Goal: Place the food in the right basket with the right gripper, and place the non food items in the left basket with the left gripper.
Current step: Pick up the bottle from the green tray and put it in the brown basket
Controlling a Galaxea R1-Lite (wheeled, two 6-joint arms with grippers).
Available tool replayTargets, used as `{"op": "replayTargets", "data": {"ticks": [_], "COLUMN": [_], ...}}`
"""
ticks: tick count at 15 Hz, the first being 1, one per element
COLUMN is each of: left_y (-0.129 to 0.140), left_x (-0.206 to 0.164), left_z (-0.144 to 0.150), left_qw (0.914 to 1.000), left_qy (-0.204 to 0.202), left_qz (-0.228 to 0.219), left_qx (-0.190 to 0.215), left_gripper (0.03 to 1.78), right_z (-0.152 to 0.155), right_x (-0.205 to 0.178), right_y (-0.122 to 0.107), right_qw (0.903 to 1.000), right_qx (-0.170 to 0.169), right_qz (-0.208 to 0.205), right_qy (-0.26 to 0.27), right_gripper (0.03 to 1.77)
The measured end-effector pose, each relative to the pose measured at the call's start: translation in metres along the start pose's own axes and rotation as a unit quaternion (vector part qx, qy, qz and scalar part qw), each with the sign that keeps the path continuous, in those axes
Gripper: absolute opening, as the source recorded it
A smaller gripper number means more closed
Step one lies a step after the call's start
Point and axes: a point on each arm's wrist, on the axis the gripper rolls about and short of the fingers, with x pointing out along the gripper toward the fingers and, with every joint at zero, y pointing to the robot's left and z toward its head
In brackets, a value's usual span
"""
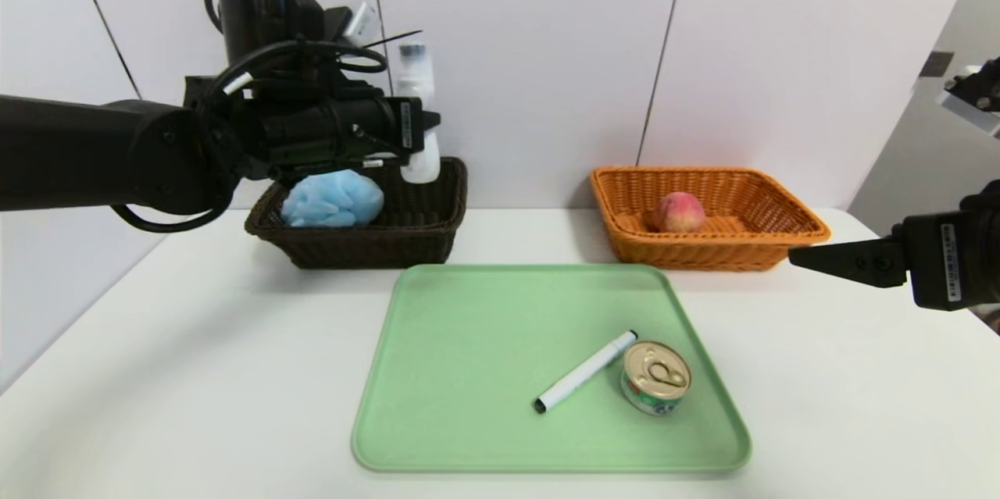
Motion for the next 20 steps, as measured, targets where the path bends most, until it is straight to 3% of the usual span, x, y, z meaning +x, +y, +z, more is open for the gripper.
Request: {"op": "replayTargets", "data": {"ticks": [4,9,12,16,20], "left_y": [0.034,0.049,0.052,0.057,0.063], "left_x": [0.010,0.037,0.049,0.067,0.083], "left_z": [0.000,-0.025,-0.036,-0.054,-0.082], "left_qw": [0.9992,0.9984,0.9980,0.9973,0.9971], "left_qy": [0.002,0.023,0.011,-0.023,-0.030], "left_qz": [0.040,0.052,0.049,0.050,0.050], "left_qx": [-0.006,0.001,0.039,0.049,0.050], "left_gripper": [0.54,0.54,0.54,0.54,0.54], "right_z": [-0.002,-0.001,-0.002,-0.006,-0.009], "right_x": [-0.001,-0.001,0.000,0.005,0.011], "right_y": [0.000,0.001,0.001,0.001,0.001], "right_qw": [1.0000,1.0000,1.0000,0.9999,0.9997], "right_qx": [-0.002,-0.003,-0.003,-0.006,-0.007], "right_qz": [0.002,0.003,0.002,0.001,-0.002], "right_qy": [-0.001,-0.002,0.001,0.013,0.025], "right_gripper": [1.70,1.70,1.70,1.70,1.70]}}
